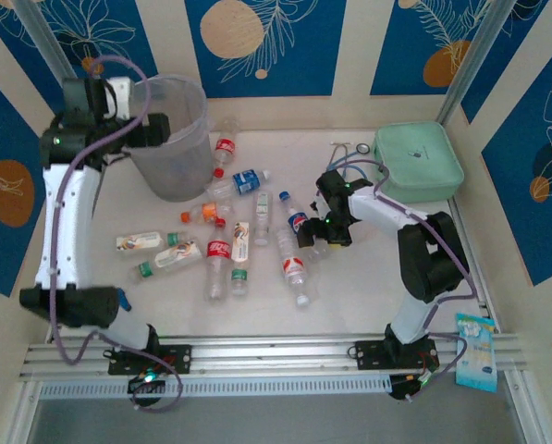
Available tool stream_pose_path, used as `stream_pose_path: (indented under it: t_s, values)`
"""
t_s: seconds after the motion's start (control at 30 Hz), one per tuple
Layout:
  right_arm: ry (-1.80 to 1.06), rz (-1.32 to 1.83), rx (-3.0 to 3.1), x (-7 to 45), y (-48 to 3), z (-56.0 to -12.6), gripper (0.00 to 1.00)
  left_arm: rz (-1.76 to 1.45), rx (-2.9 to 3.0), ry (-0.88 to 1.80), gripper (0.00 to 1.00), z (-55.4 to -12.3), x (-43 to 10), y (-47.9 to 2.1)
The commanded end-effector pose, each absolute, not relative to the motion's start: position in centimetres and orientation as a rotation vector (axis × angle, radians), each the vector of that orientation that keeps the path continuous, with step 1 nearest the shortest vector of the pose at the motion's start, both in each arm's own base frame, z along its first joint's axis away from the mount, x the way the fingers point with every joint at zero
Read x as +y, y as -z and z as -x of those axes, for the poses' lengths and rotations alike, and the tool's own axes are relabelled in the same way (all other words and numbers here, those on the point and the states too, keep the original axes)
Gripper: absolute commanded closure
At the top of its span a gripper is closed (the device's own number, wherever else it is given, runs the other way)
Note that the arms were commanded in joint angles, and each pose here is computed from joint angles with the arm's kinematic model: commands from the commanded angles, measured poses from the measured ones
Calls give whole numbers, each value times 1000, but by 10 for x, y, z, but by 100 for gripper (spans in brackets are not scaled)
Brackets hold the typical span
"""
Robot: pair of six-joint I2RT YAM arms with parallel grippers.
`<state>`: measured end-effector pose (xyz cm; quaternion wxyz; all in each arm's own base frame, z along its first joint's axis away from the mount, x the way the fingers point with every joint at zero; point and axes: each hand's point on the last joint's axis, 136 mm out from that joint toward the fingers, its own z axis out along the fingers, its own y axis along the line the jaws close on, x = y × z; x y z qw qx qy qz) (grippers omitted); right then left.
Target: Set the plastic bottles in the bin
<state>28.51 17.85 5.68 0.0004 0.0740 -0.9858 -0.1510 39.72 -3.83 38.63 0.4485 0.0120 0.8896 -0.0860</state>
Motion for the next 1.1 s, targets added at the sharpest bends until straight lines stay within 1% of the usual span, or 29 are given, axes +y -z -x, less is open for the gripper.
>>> stream_pose_path:
  t_s: [0.0,0.07,0.2,0.27,0.33,0.37,0.5,0.57,0.6,0.7,0.8,0.9,0.97,1.07]
  values:
    - [484,-212,-3080,176,-46,-290,15,-59,2092,467,0,-379,-86,-394]
    - [497,-211,-3089,174,-47,-292,19,-94,2105,495,0,-363,-107,-381]
    - [533,-177,-3111,165,-54,-295,39,-119,2133,536,0,-337,-141,-361]
    - [593,-143,-3115,162,-70,-297,45,-102,2113,604,0,-332,-156,-356]
    - [665,-122,-3160,161,-95,-302,53,-98,2089,680,1,-332,-174,-351]
    - [699,-122,-3183,162,-106,-306,56,-101,2079,712,0,-333,-184,-350]
    - [895,-159,-3245,171,-155,-312,57,-134,2038,836,0,-344,-227,-348]
    - [1075,-215,-3242,183,-175,-310,58,-135,2004,923,0,-349,-246,-349]
    - [1191,-239,-3230,191,-185,-308,61,-123,1989,958,0,-352,-254,-350]
    - [1468,-288,-3161,209,-202,-301,64,-65,1977,929,0,-364,-264,-347]
    - [1529,-277,-3157,216,-206,-297,74,-5,1965,918,0,-372,-272,-342]
    - [1568,-341,-3180,226,-212,-292,77,30,1957,937,0,-381,-282,-335]
    - [1579,-393,-3181,231,-215,-287,78,22,1963,964,0,-385,-292,-331]
    - [1585,-451,-3187,237,-220,-280,78,-4,1999,970,5,-388,-305,-320]
